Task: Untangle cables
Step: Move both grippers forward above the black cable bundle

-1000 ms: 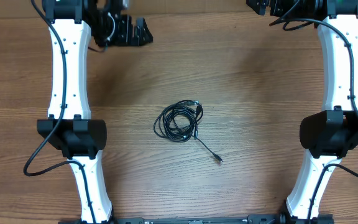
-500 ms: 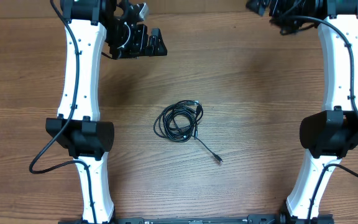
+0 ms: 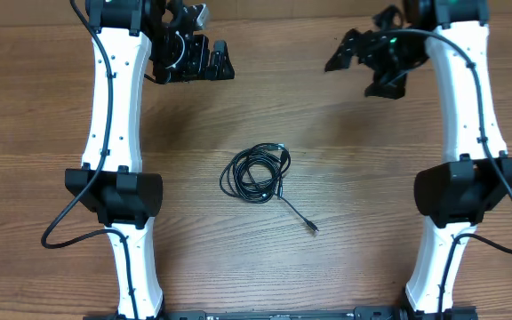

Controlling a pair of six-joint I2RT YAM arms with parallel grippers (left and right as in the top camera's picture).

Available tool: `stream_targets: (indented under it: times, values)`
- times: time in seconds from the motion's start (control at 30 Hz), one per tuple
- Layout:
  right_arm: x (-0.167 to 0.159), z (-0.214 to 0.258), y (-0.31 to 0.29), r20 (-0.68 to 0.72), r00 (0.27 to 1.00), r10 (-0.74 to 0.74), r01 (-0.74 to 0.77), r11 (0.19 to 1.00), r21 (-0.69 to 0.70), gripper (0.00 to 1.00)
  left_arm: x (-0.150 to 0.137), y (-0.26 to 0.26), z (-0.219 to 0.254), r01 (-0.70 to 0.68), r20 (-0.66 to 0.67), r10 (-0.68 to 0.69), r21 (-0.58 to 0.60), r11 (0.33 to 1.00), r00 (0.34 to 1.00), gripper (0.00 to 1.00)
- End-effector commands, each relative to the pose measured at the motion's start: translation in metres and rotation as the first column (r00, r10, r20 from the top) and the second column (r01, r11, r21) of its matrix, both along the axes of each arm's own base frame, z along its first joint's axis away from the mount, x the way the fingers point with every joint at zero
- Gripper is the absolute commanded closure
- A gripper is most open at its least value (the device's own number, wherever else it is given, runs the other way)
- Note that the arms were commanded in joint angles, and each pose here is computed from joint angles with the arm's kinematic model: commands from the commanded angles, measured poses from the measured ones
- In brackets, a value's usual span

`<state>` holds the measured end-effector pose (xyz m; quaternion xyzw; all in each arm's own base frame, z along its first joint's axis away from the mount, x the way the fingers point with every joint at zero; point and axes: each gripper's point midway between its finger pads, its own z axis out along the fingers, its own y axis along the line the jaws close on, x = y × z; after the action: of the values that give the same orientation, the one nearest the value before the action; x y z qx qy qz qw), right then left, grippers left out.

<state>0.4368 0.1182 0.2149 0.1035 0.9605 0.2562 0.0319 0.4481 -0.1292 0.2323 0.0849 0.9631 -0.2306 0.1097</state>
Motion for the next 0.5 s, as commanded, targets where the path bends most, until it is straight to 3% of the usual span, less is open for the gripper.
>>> stream_targets:
  times: [0.0, 0.2, 0.47]
  values:
    - [0.001, 0.021, 0.005, 0.096, 0.995, 0.028, -0.024, 0.999, -0.040, 0.00, -0.002, 0.004, 0.016, -0.018, 0.044, 0.017, 0.015, 1.000, 0.999, 0.00]
    - [0.003, 0.012, 0.031, 0.112, 0.990, 0.090, -0.082, 0.994, -0.075, 0.00, -0.005, 0.001, -0.013, 0.014, -0.022, -0.013, 0.059, 0.998, 1.000, 0.01]
    - [-0.009, -0.029, 0.048, 0.000, 0.989, 0.145, -0.143, 0.979, -0.145, 0.00, -0.022, -0.009, -0.078, 0.076, -0.203, -0.063, 0.054, 0.996, 0.977, 0.01]
